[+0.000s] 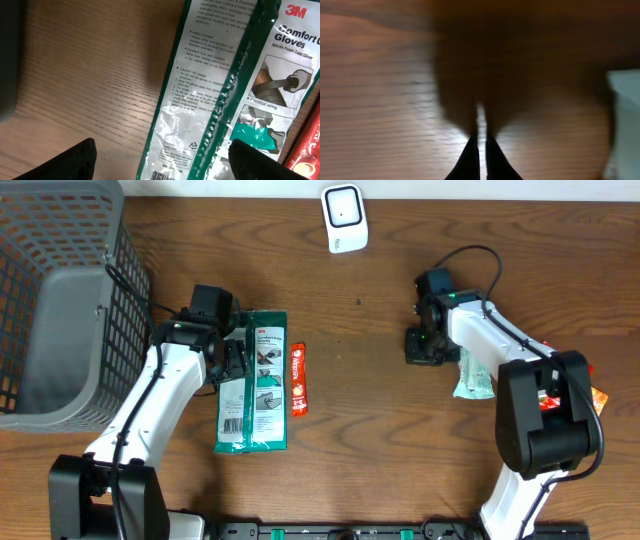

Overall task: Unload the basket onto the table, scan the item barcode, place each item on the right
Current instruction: 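Carry the wet-wipes pack down to the right table edge, then release the wet-wipes pack at the right edge and lift the gripper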

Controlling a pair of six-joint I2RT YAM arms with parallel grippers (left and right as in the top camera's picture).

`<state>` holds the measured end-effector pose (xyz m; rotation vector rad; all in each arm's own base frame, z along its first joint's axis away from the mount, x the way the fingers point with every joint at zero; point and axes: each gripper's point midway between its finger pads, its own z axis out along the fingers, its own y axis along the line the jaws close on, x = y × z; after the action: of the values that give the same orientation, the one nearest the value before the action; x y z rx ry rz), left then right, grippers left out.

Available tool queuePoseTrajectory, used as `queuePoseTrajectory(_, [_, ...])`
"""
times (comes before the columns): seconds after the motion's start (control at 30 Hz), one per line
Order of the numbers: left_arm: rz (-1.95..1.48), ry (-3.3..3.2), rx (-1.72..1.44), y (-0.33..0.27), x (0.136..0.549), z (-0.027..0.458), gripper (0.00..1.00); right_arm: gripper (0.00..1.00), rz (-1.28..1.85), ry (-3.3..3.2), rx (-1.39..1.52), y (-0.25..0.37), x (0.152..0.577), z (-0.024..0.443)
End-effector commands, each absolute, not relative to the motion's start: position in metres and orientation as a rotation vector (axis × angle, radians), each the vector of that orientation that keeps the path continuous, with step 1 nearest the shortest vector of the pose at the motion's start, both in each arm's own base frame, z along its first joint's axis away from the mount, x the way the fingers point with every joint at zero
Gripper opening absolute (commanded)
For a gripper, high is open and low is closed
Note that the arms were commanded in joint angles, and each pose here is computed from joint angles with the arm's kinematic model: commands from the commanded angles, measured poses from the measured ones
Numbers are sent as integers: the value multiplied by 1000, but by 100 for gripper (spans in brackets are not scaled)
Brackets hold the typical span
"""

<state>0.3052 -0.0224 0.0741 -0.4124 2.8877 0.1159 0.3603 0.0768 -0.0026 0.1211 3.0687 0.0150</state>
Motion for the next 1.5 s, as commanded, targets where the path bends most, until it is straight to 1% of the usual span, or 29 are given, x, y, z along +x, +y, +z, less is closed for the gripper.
queuePoseTrajectory(0.0, [116,2865,-414,-20,310,81,85,3,-159,3054,237,40,355,-6])
queuePoseTrajectory(0.2, [116,2865,-414,-20,310,81,85,2,-286,3082,395,-11,336,-17])
queuePoseTrajectory(0.5, [116,2865,-414,-20,310,81,85,4,-443,3104,716,-90,292,-31])
queuePoseTrajectory(0.6, [116,2865,-414,-20,310,81,85,8,-442,3101,827,-109,280,-34])
queuePoseTrajectory(0.7, [116,2865,-414,-20,310,81,85,8,-402,3090,915,-120,274,-34])
queuePoseTrajectory(0.8, [116,2865,-414,-20,310,81,85,15,-317,3084,975,-121,273,-36])
queuePoseTrajectory(0.9, [116,2865,-414,-20,310,81,85,18,-220,3095,940,-115,278,-38])
queuePoseTrajectory(0.97, [116,2865,-414,-20,310,81,85,22,-99,3105,880,-103,285,-40])
queuePoseTrajectory(1.2, [116,2865,-414,-20,310,81,85,31,538,3059,707,-28,313,-31])
queuePoseTrajectory(1.23, [116,2865,-414,-20,310,81,85,34,641,3042,670,-11,318,-27])
queuePoseTrajectory(1.27, [116,2865,-414,-20,310,81,85,36,688,3035,642,-1,321,-25])
queuePoseTrajectory(1.37, [116,2865,-414,-20,310,81,85,47,777,3028,541,29,327,-20])
queuePoseTrajectory(1.43, [116,2865,-414,-20,310,81,85,60,783,3038,497,49,329,-20])
queuePoseTrajectory(1.47, [116,2865,-414,-20,310,81,85,69,784,3041,488,57,330,-20])
